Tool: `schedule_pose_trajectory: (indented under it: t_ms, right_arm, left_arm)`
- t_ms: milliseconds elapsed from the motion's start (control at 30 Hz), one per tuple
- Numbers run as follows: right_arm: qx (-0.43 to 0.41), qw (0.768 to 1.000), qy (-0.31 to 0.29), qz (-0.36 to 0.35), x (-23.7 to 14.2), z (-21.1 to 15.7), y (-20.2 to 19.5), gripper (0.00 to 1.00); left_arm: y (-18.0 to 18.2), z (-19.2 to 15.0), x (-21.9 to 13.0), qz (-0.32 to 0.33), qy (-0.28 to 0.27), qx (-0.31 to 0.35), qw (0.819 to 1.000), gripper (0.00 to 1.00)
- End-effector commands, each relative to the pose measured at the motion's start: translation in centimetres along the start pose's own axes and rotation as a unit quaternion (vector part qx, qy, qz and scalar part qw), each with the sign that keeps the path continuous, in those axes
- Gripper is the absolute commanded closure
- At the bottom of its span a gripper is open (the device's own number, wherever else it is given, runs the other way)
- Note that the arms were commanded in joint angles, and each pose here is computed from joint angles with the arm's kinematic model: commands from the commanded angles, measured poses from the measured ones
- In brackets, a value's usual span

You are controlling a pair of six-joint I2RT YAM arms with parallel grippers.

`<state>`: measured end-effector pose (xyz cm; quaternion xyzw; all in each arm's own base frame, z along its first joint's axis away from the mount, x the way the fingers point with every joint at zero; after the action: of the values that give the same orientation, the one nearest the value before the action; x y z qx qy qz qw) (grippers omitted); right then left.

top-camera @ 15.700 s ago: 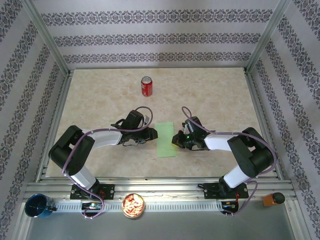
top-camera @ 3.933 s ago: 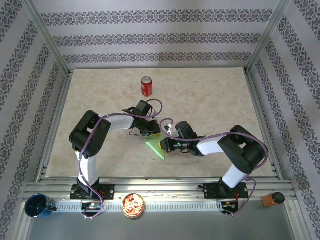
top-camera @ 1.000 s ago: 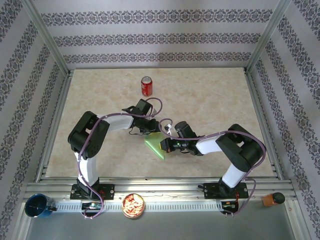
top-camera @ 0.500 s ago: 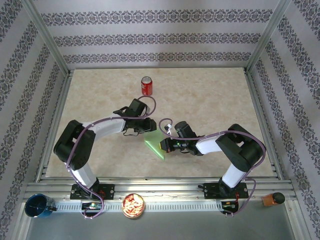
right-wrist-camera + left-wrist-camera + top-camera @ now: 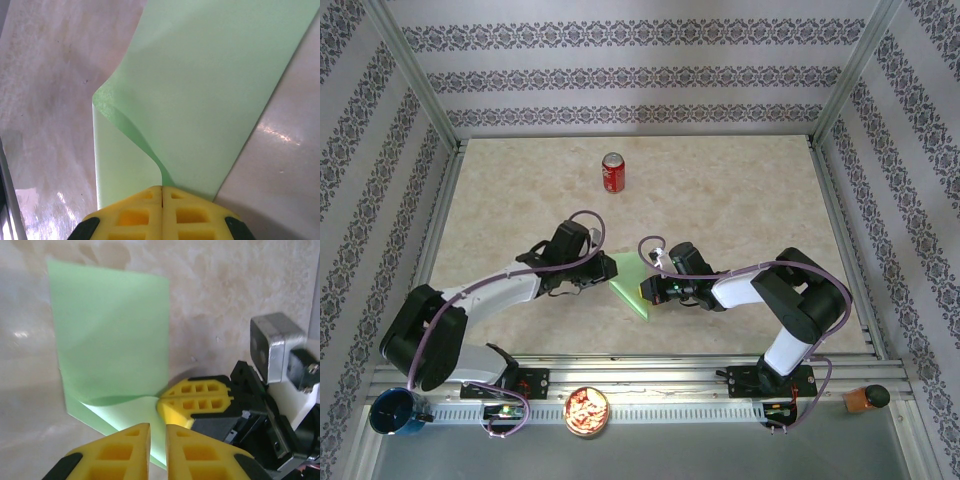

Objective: Fold a paper plane with a square sheet of paper (pick it up from the middle)
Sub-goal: Third fold the triangle at the center of the table.

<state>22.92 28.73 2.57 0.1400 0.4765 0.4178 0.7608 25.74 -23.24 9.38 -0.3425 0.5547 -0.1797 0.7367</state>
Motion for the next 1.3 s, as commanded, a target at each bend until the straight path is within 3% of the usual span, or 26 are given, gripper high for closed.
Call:
schedule_pose_trajectory:
  t_ms: [0, 167, 267, 500, 767, 1267]
  right_arm:
    - [0.003, 1.0, 0.002, -0.016, 0.2, 0.0, -0.4, 1.0]
    - [0.001, 1.0, 0.004, -0.013, 0.2, 0.3, -0.2, 1.0]
    - [-0.001, 1.0, 0.006, -0.013, 0.3, 0.3, -0.2, 1.0]
    - [0.0, 1.0, 0.008, -0.016, 0.4, 0.2, -0.3, 1.0]
    - [-0.001, 1.0, 0.007, -0.014, 0.3, 0.4, -0.1, 1.0]
    - [-0.014, 1.0, 0.006, -0.009, 0.3, 1.3, 0.4, 1.0]
  left_arm:
    - [-1.8, -0.7, 0.9, -0.051, 0.002, -0.016, 0.999, 0.86]
    - [-1.1, -0.7, 1.9, -0.033, -0.002, -0.018, 0.999, 0.86]
    - [-1.4, 1.0, 1.8, -0.004, -0.025, 0.004, 1.0, 0.81]
    - [0.2, 4.8, 3.6, 0.031, -0.025, -0.014, 0.999, 0.84]
    - [1.2, 4.1, 7.1, 0.027, 0.037, -0.014, 0.999, 0.87]
    - [3.0, 3.5, 7.8, 0.054, 0.051, -0.012, 0.997, 0.87]
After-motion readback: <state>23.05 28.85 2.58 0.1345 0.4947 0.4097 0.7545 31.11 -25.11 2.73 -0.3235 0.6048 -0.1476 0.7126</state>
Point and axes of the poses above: each hand's point on the last joint's axis, 136 mm out from that joint toward the fingers, its own x axis out along the fingers, its own y axis along the line the jaws close on, z = x × y, the point moved 1 cm from there along -x, back along the fingers, and after that the axes turned 5 degrees about -x, right-handed, at the moved point
